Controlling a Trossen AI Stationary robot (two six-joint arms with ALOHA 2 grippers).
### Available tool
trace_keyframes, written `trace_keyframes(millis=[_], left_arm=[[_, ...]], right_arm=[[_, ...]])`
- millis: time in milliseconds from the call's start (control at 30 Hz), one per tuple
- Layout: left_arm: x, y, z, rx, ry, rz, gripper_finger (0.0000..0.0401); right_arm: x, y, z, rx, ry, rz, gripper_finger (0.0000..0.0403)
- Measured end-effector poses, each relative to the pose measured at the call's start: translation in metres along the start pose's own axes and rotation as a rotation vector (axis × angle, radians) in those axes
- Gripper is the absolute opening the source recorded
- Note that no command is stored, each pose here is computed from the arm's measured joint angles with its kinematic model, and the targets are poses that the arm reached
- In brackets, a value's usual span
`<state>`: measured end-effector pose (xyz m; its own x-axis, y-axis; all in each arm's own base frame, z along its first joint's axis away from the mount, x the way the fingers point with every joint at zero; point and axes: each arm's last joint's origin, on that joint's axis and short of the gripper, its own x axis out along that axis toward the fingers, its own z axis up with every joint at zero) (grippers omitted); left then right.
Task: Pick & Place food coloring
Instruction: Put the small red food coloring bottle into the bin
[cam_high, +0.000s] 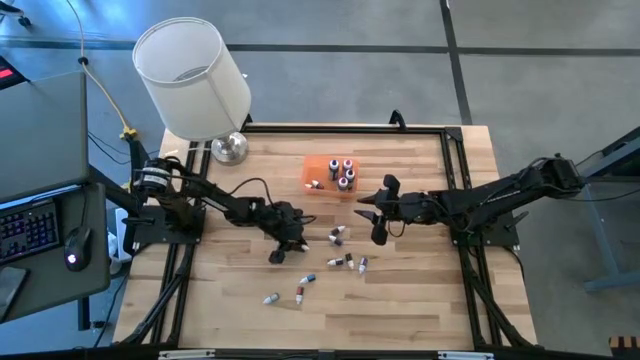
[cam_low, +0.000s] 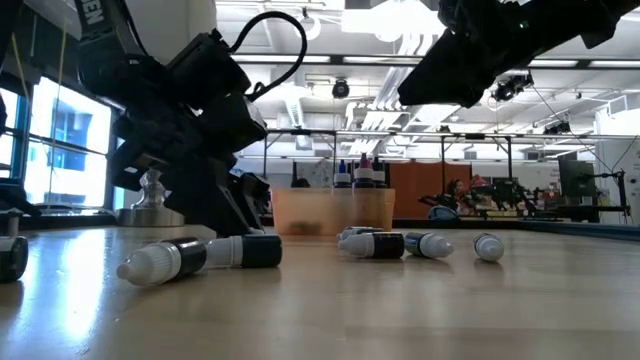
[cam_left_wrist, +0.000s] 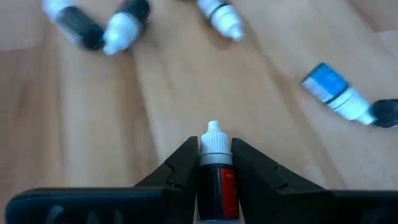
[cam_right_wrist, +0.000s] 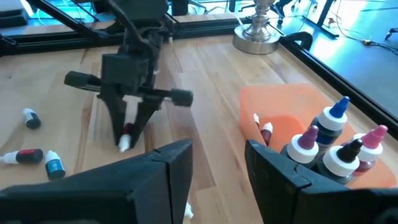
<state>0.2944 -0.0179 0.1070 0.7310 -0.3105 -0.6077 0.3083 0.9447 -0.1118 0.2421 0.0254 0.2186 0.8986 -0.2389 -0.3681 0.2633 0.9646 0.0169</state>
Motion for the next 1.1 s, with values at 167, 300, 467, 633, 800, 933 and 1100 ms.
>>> trace_keyframes(millis=[167, 300, 467, 633, 800, 933, 1100], left_arm=[[-0.016, 0.005, 0.031, 0.028, 0.001, 0.221, 0.0081], [-0.029, 0.011, 0.058, 0.109, 0.102, 0.466, 0.0081], [-0.043, 0.027, 0.095, 0.167, 0.116, 0.730, 0.0081], [-0.050, 0.049, 0.104, 0.128, 0.140, 0.762, 0.0081], [-0.062, 0.076, 0.097, -0.004, 0.126, 0.806, 0.0081], [-0.062, 0.092, 0.090, -0.025, 0.151, 0.825, 0.0081], [-0.064, 0.098, 0.085, -0.037, 0.170, 0.819, 0.0081]], right_arm=[[0.000, 0.000, 0.000, 0.001, -0.001, 0.000, 0.0139], [0.000, 0.000, 0.001, 0.002, -0.004, 0.001, 0.0139], [0.000, 0.000, 0.002, 0.007, -0.015, 0.002, 0.0139], [0.000, 0.000, 0.002, 0.008, -0.015, 0.003, 0.0139], [0.000, 0.001, 0.003, 0.010, -0.021, 0.006, 0.0139], [0.000, 0.001, 0.002, 0.008, -0.020, 0.007, 0.0139], [0.000, 0.001, 0.002, 0.008, -0.021, 0.007, 0.0139]])
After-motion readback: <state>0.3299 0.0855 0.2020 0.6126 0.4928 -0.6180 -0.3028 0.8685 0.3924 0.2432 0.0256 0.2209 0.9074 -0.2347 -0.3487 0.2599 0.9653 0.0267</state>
